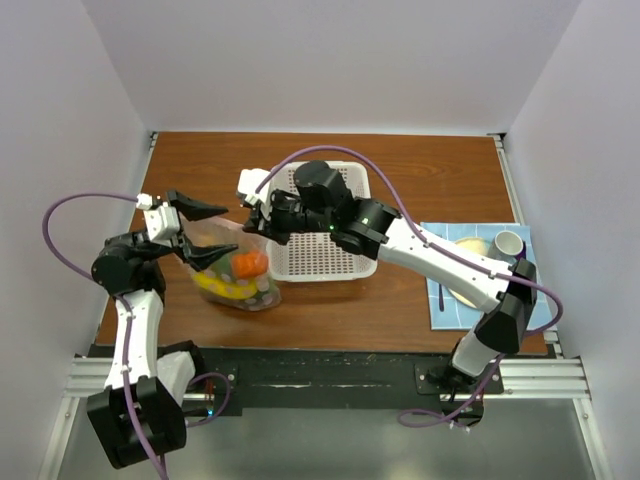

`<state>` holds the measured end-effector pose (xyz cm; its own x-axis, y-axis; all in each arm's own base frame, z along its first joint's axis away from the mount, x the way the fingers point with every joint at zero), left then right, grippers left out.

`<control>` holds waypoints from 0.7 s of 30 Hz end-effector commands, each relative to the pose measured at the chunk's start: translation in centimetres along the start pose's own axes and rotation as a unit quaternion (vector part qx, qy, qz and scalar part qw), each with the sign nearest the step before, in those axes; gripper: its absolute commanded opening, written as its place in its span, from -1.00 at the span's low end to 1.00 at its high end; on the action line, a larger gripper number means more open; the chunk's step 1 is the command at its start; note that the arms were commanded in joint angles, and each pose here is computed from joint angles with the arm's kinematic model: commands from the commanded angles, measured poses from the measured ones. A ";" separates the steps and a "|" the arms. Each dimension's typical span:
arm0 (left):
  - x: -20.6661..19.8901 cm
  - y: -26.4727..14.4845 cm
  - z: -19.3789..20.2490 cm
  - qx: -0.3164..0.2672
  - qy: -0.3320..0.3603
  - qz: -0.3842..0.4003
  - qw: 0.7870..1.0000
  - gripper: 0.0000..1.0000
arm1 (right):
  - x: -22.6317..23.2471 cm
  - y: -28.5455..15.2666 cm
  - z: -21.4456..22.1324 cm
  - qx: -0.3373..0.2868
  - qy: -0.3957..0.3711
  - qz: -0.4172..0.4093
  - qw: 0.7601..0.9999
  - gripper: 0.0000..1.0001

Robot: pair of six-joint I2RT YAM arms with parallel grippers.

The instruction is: Open the zip-top bag and remove the fake food

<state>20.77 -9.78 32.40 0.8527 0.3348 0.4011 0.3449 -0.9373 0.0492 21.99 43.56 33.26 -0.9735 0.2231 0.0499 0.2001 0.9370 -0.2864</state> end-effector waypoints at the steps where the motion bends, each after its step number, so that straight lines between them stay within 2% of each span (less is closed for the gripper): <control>1: -2.1 -1.2 1.5 0.053 0.010 0.079 0.995 0.30 | 0.9 -0.3 -4.0 -0.054 -0.014 -0.028 0.998 -1.00; 2: -2.0 -1.2 1.4 0.053 0.012 0.078 0.995 0.17 | 0.9 -0.2 -3.9 -0.052 -0.012 -0.030 0.998 -1.00; 3: -1.8 -1.2 1.3 0.053 0.014 0.077 0.996 -0.04 | 1.0 -0.1 -3.8 -0.051 -0.011 -0.034 0.998 -1.00; 5: -1.4 -1.3 0.8 0.056 0.020 0.073 0.996 -0.10 | 1.5 0.0 -3.7 -0.048 -0.007 -0.047 0.998 -1.00; 8: -1.1 -1.3 0.1 0.058 0.020 0.073 0.995 0.30 | 1.4 0.1 -3.4 -0.044 -0.004 -0.046 0.998 -1.00; 9: -1.1 -1.3 0.1 0.058 0.017 0.072 0.996 0.50 | 1.3 0.0 -3.5 -0.047 -0.004 -0.044 0.998 -1.00; 10: -1.2 -1.3 0.1 0.059 0.013 0.072 0.996 0.57 | 1.4 0.0 -3.4 -0.045 -0.004 -0.046 0.998 -1.00; 15: -1.8 -1.3 0.2 0.062 -0.009 0.073 0.995 0.68 | 1.4 -0.4 -4.1 -0.049 -0.011 -0.042 0.998 -1.00; 20: -2.1 -1.3 -0.1 0.063 -0.015 0.073 0.995 0.67 | 1.4 -0.6 -4.8 -0.050 -0.018 -0.043 0.998 -1.00; 21: -2.1 -1.3 -0.2 0.063 -0.012 0.073 0.995 0.59 | 1.3 -0.7 -5.0 -0.051 -0.020 -0.042 0.998 -1.00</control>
<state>21.00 -9.28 33.35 0.8691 0.3647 0.3343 0.3684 -0.9281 0.0547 21.35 44.45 33.90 -0.9832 0.1634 0.0813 0.1341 0.9491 -0.2851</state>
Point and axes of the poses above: each gripper's point midway between its finger pads, its own y axis out along the fingers, its own x axis along the line the jaws close on, z = x × y, the point moved 2 cm from there along -y, back along the fingers, and after that the axes turned 13 degrees about y, right-handed, at the moved point
